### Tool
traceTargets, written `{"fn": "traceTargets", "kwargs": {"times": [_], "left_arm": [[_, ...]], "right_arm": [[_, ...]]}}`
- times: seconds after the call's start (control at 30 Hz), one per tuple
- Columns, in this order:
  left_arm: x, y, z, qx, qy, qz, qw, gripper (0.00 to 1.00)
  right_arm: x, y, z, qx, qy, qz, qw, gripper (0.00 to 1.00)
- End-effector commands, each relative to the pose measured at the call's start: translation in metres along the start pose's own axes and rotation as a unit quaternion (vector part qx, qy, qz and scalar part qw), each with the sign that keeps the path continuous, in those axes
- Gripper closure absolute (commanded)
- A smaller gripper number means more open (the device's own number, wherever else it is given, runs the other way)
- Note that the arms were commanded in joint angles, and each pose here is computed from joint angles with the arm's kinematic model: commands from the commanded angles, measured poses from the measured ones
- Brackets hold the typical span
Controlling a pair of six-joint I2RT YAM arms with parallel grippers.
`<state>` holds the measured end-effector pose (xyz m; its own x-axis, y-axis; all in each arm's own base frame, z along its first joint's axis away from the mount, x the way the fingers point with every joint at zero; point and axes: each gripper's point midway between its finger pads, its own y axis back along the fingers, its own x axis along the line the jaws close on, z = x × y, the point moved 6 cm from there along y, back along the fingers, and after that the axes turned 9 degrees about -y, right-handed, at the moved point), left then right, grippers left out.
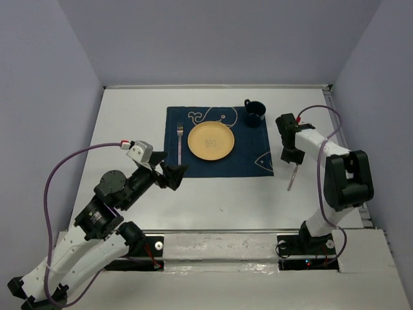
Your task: Set the dinner table for one person
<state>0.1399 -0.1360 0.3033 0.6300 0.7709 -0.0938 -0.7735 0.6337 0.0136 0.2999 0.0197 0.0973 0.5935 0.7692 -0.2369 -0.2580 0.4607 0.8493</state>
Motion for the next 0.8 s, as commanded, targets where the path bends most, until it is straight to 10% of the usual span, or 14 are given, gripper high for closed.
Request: {"fn": "traceTargets", "kwargs": {"times": [0.0,0.17,0.33,0.77], "left_arm": [[-0.001,-0.002,0.008,-0.016,-0.006,-0.005,1.000,0.01],[-0.003,-0.003,0.007,-0.014,-0.006,-0.012,1.000,0.01],[-0.003,-0.003,0.007,-0.015,-0.006,-0.014,1.000,0.01],[-0.003,-0.004,0.006,-0.012,-0.007,-0.015,1.000,0.01]], "right_arm": [[0.001,0.041,0.009,-0.043,-0.039,0.141,0.988,0.55],[-0.012,0.045,-0.009,-0.055,-0.076,0.168,0.981,0.61],[-0.006,0.026,-0.020,-0.024,-0.066,0.143,0.987,1.00],[-0.016,0.001,-0.024,-0.007,-0.089,0.060,0.994,1.00]]}}
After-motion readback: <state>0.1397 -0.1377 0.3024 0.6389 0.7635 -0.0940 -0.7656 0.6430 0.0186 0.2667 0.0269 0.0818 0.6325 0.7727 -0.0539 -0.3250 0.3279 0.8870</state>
